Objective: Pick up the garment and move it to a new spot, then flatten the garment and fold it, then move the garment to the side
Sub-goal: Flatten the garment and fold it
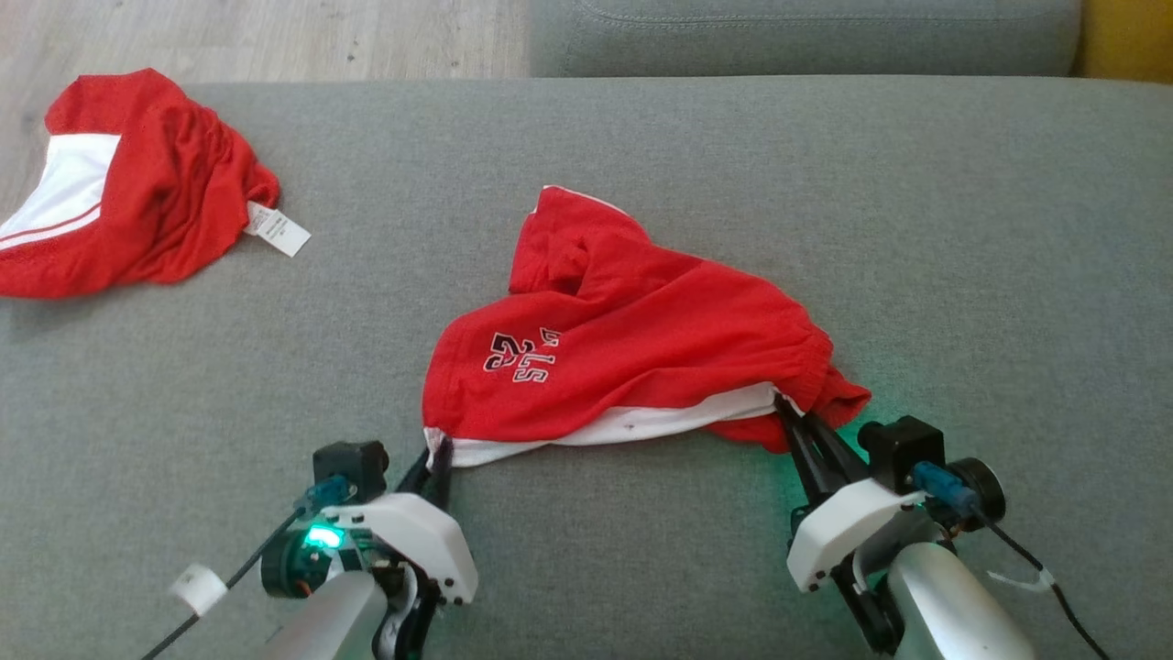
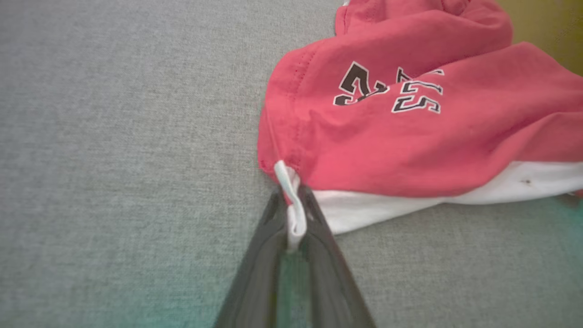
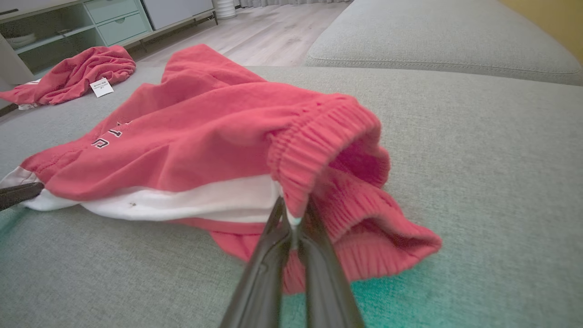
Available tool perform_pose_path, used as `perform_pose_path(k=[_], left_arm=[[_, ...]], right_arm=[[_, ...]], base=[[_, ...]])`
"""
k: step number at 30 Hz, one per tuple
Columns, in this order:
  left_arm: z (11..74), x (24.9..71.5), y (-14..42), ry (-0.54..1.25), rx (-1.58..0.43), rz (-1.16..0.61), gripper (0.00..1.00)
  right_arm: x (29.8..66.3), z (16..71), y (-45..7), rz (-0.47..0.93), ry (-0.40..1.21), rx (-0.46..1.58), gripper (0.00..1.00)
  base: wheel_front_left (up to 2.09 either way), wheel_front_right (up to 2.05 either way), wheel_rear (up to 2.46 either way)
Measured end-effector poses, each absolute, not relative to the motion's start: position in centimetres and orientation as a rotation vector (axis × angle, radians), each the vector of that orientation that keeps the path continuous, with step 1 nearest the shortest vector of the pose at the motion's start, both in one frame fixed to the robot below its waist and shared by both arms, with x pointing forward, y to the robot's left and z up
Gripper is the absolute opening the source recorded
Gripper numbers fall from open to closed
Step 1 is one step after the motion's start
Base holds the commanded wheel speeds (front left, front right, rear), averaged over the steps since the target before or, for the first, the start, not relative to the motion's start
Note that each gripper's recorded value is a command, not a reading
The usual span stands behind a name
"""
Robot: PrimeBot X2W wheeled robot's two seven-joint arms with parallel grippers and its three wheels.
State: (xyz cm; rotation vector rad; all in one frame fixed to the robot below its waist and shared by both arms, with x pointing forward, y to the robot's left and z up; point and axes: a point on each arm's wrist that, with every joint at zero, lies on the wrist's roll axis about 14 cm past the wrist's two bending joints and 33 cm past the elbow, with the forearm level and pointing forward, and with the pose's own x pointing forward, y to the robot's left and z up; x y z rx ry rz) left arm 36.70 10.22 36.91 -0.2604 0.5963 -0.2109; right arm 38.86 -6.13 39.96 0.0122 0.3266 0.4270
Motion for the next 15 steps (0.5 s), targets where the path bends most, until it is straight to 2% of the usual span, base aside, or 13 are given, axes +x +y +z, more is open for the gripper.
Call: perform_pose_path(k=[8, 15], left_arm=[[39.4, 37.4, 10.1, 0.479, -0.277, -0.220, 0.00], [46.3, 38.4, 10.6, 0.235, -0.244, -0.252, 0.00]], right_arm=[[39.3, 41.7, -6.8, 0.391, 0.271, 0.057, 0.00], [40.4, 48.3, -6.9, 0.370, 0.064, 0.132, 0.00]], base=[[0.00, 0.00, 0.00], [0.00, 0.00, 0.00]])
